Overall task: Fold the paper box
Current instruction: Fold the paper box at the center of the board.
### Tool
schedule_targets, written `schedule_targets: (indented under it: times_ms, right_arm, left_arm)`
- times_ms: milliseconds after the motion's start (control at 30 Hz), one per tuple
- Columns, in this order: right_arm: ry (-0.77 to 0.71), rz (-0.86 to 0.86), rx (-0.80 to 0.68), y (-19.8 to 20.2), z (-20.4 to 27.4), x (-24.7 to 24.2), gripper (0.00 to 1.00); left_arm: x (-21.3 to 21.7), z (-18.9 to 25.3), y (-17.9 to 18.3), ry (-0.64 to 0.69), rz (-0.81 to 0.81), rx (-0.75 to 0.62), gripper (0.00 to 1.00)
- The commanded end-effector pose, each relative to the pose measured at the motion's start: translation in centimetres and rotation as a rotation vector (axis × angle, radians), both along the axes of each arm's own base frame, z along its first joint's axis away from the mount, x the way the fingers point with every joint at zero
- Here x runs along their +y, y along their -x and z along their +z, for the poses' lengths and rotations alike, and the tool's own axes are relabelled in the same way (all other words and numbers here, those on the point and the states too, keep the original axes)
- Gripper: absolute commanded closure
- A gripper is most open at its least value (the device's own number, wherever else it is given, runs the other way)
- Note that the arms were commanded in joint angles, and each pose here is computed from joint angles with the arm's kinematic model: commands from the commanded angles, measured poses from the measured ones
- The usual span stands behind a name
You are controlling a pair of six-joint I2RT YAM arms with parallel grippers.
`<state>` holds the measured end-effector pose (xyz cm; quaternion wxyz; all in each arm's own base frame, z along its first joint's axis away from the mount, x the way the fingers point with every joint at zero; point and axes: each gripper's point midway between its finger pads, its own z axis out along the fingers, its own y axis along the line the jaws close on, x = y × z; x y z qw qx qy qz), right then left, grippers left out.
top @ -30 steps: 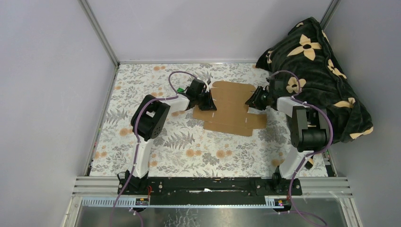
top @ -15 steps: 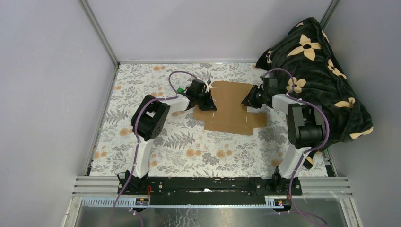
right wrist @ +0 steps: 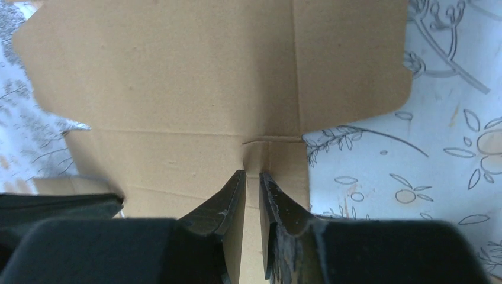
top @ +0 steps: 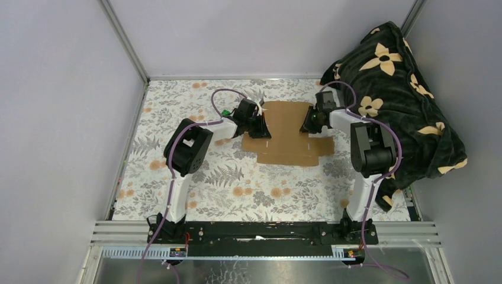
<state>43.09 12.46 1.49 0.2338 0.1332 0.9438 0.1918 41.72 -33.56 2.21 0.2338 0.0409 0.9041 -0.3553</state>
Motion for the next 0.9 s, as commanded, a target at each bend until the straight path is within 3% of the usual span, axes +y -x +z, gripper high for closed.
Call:
schedule_targets:
  times_ms: [0,167,400,500,600,700,767,867]
  right_arm:
    - [0.245,0.038,0.104,1.4,-2.2,-1.3,0.78]
    - [0.410,0.077,0.172,2.7,-3.3,-2.4,0.78]
    - [0.448,0.103,0.191,4.0,-3.4,-2.9,0.76]
    - [0.435,0.111,0.189,4.2,-3.4,-2.7,0.76]
    - [0.420,0.117,0.185,4.3,-3.5,-2.5,0.76]
    - [0.411,0.125,0.189,4.5,-3.7,-2.3,0.76]
    - [0.405,0.129,0.192,4.7,-3.8,-2.2,0.76]
    - [0.396,0.133,0.196,5.0,-3.9,-2.1,0.76]
  left_arm:
    - [0.6,-0.2,0.9,-0.044,-0.016,-0.006,0.93]
    - [2.1,2.4,0.3,-0.059,0.012,-0.045,0.71]
    - [7.3,5.1,-1.4,-0.055,0.117,-0.062,0.44]
    - [9.2,4.7,-1.9,-0.024,0.158,-0.052,0.40]
    - [9.5,3.9,-2.0,0.019,0.152,-0.037,0.54]
    - [8.8,3.1,-2.1,0.065,0.129,-0.044,0.81]
    - [8.4,2.5,-1.9,0.089,0.121,-0.035,0.88]
    - [7.7,1.9,-1.5,0.118,0.105,-0.029,0.90]
